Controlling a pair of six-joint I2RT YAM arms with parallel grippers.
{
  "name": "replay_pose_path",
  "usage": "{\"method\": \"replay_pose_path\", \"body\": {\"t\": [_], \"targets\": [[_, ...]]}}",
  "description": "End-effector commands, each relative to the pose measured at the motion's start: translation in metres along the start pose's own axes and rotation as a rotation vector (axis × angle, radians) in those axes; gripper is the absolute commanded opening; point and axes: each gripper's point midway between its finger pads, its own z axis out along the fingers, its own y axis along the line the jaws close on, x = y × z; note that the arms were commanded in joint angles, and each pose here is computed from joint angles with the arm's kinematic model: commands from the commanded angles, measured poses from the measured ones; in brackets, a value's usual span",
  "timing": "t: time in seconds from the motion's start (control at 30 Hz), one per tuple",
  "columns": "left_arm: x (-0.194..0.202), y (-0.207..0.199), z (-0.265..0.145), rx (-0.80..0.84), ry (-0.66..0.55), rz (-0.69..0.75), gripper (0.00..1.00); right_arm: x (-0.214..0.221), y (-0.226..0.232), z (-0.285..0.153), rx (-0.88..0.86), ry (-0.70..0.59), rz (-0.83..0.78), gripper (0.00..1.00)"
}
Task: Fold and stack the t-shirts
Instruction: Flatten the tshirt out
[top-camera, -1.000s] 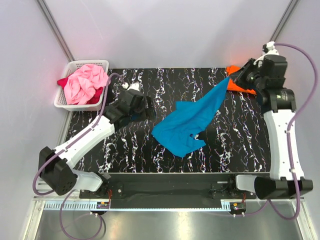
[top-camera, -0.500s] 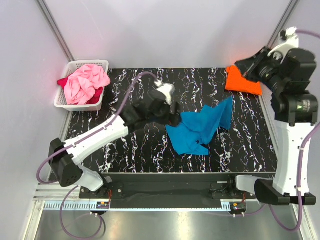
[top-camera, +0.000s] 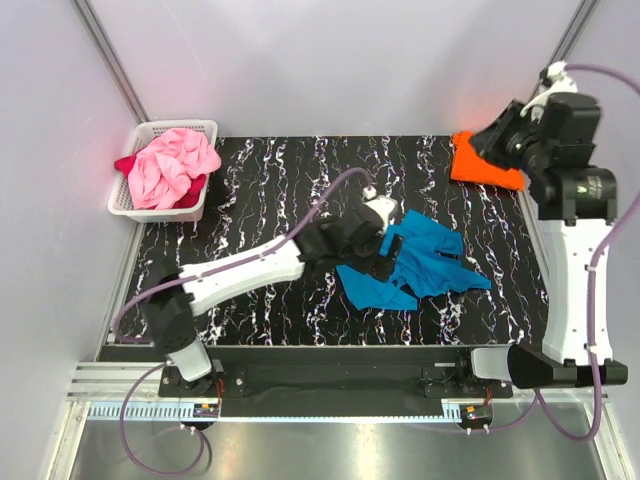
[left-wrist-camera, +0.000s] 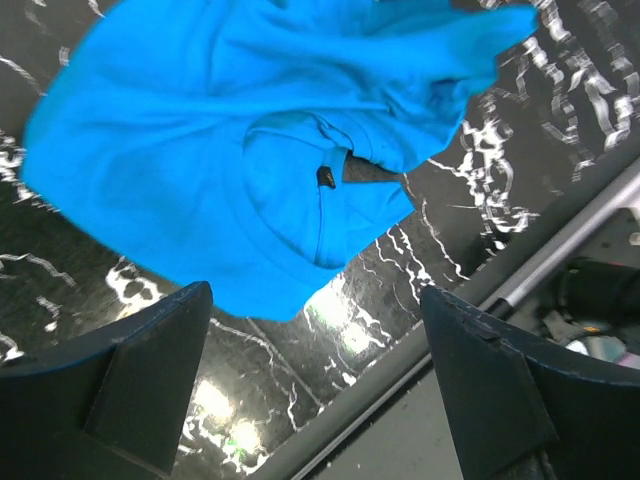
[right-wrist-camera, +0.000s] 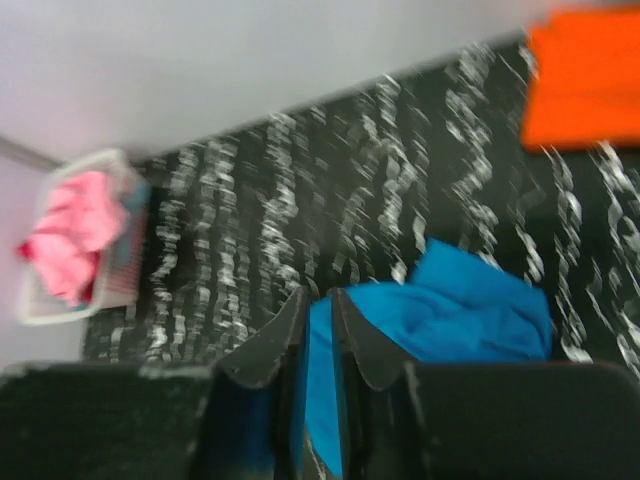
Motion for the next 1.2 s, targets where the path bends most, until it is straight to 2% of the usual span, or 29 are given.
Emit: {"method": "replay_pose_path", "body": {"t": [0.0, 0.03, 0.27, 0.47, 0.67, 0.8, 0.9, 1.17], "targets": [[-0.003, -0.014, 0.021, -0.037, 0.017, 0.064, 0.91, 0.018, -0.047, 0.002, 0.219, -0.012, 0.01, 0.22], [0.001, -0.018, 0.026, -0.044, 0.028, 0.077, 0.91, 0.021, -0.053, 0.002, 0.244, -0.012, 0.01, 0.27], [0.03, -0.023, 0.065, -0.065, 0.125, 0.055, 0.92, 0.054, -0.081, 0.008, 0.349, 0.066, 0.015, 0.36], [0.08, 0.005, 0.094, -0.186, 0.26, 0.022, 0.91, 0.073, -0.088, 0.013, 0.36, 0.115, 0.037, 0.36], [0.108, 0.03, 0.104, -0.311, 0.325, 0.015, 0.91, 0.081, -0.086, 0.02, 0.337, 0.133, 0.057, 0.36], [0.125, 0.066, 0.108, -0.482, 0.381, 0.012, 0.91, 0.082, -0.086, 0.021, 0.335, 0.133, 0.064, 0.36], [0.134, 0.104, 0.1, -0.614, 0.42, -0.048, 0.91, 0.083, -0.086, 0.021, 0.332, 0.137, 0.064, 0.36], [0.141, 0.214, 0.053, -0.838, 0.437, -0.338, 0.91, 0.087, -0.087, 0.024, 0.329, 0.15, 0.064, 0.36]]}}
